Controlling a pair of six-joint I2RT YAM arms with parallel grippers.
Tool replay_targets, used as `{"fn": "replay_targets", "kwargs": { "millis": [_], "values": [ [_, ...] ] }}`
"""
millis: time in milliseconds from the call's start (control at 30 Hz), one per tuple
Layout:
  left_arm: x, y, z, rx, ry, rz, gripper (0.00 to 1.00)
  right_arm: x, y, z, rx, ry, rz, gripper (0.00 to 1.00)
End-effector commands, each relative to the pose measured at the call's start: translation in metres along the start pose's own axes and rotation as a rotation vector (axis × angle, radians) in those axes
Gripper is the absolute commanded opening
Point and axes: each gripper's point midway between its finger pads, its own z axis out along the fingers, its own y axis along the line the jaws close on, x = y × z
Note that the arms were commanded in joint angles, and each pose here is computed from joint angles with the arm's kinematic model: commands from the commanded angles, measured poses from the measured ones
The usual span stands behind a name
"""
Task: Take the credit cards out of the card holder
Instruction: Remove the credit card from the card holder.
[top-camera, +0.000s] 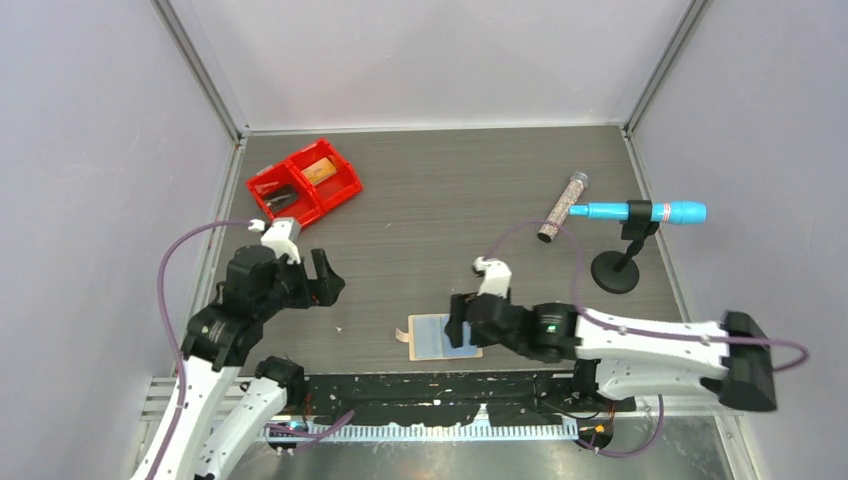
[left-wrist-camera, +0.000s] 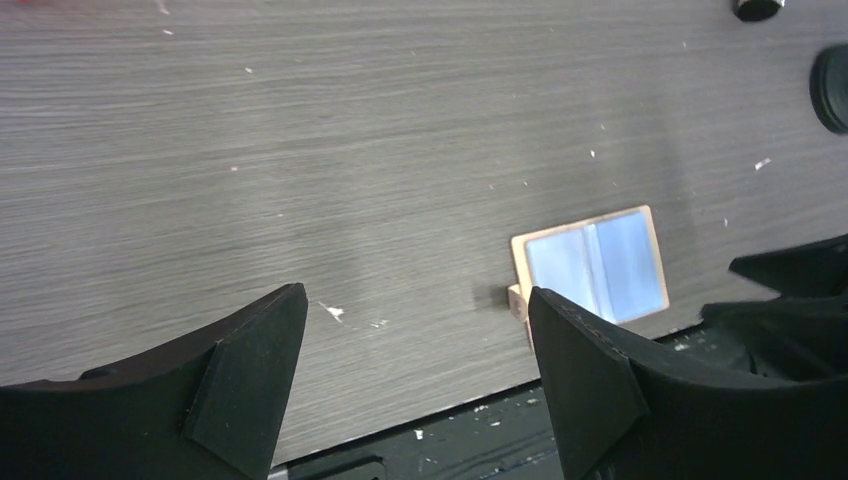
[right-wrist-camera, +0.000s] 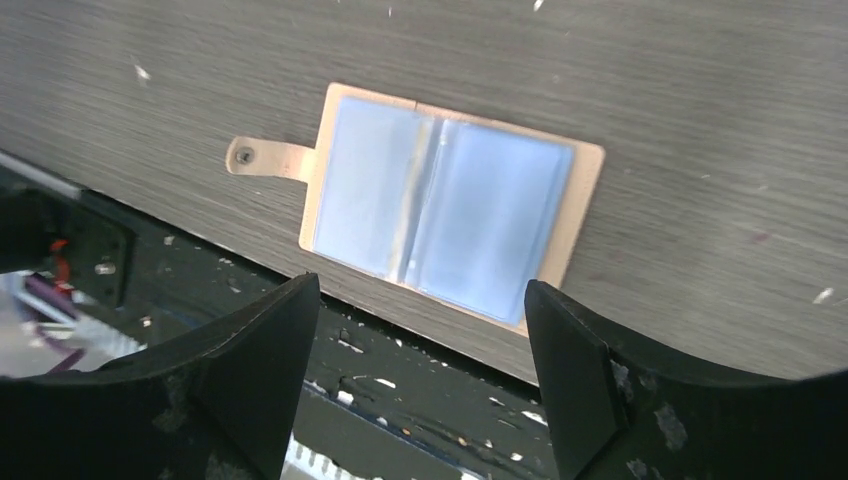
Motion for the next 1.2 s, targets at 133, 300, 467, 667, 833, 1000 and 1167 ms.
{"fn": "replay_targets", "kwargs": {
  "millis": [133,300,467,667,833,1000,1167],
  "values": [
    [-0.024,0.020,-0.037,-0.097,-0.234,0.026,0.89,0.010,0.071,0.054,0.145,-0.022,-0.065,0.88],
    [-0.024,0.018,-0.039,-0.085,-0.249,0.026,0.89,0.021,0.085,0.072,0.171,0.011,-0.099,0.89],
    [-0.023,0.016,-0.039,-0.071,-0.245,0.030,0.89,0.033,0.077,0.081,0.211,0.038,-0.119,0.88],
    [-0.023,0.014,-0.039,-0.061,-0.245,0.032,0.89,0.045,0.070,0.089,0.240,0.074,-0.145,0.87],
    [-0.023,0.014,-0.039,-0.058,-0.247,0.032,0.90,0.052,0.062,0.094,0.275,0.089,-0.166,0.84],
    [-0.022,0.014,-0.039,-0.057,-0.244,0.033,0.90,0.058,0.054,0.100,0.304,0.099,-0.182,0.83],
    [-0.023,0.014,-0.039,-0.056,-0.248,0.033,0.90,0.065,0.050,0.104,0.310,0.118,-0.181,0.81]
  ]
}}
